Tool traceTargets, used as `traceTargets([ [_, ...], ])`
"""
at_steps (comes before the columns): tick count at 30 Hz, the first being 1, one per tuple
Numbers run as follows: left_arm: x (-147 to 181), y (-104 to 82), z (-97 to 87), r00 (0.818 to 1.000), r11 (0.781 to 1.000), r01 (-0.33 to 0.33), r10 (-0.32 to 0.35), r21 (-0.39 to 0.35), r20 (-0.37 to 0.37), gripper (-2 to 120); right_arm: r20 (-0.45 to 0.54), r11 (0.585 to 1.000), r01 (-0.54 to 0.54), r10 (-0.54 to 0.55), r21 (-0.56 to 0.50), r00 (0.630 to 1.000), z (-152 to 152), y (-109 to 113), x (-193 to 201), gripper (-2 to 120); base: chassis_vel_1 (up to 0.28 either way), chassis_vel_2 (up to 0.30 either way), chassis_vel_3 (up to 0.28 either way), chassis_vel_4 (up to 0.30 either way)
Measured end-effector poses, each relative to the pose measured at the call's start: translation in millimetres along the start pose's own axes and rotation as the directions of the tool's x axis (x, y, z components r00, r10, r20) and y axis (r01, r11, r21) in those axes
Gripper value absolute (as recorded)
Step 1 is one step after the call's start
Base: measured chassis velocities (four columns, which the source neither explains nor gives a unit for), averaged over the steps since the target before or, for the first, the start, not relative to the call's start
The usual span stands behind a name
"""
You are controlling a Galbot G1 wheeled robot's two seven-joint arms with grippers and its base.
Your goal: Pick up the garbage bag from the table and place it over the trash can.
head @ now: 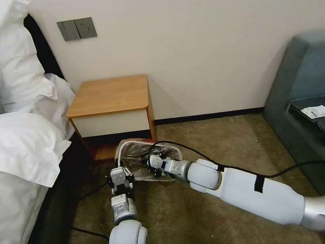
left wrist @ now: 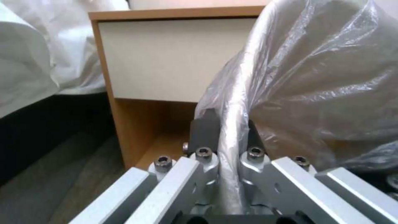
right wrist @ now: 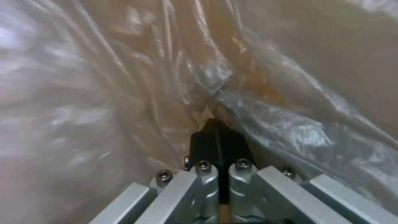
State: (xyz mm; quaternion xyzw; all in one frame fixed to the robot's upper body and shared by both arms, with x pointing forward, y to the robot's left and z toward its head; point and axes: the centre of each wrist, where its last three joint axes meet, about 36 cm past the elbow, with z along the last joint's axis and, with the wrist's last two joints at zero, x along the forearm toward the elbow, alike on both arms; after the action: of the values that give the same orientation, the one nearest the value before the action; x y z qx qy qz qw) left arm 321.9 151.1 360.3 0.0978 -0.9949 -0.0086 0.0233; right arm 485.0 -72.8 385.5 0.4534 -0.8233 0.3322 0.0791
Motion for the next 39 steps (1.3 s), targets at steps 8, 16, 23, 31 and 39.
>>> traceTargets([
  [8,15.4,-4.5,-3.9,1.0,1.0,-0.017,0.017,-0.01,0.001,1,-0.011,1.0,-0.012,0.012,0.006,1.0,2.5,-2.5,-12.0,0,0.0,0.0,0.0,0.0],
  [16,20.8,-5.1,-5.6,1.0,1.0,-0.012,0.012,-0.018,0.004,1,-0.011,1.0,-0.014,0.014,0.002,1.0,4.9,2.9,-16.9,0,0.0,0.0,0.0,0.0],
  [23,23.7,-4.2,-6.9,1.0,0.999,-0.01,0.011,-0.034,0.014,1,-0.015,1.0,-0.021,0.021,0.009,1.0,5.5,0.7,-20.2,0,0.0,0.0,0.0,0.0],
  [31,18.1,-6.1,-0.2,1.0,0.999,-0.008,0.008,-0.041,0.011,1,0.022,1.0,-0.025,0.025,0.0,0.999,-9.4,6.3,-10.1,0,0.0,0.0,0.0,0.0],
  [39,2.6,-0.6,10.3,1.0,0.998,0.017,-0.017,-0.063,0.005,1,0.033,1.0,-0.026,0.026,-0.008,0.999,-25.9,5.8,-1.4,0,0.0,0.0,0.0,0.0],
])
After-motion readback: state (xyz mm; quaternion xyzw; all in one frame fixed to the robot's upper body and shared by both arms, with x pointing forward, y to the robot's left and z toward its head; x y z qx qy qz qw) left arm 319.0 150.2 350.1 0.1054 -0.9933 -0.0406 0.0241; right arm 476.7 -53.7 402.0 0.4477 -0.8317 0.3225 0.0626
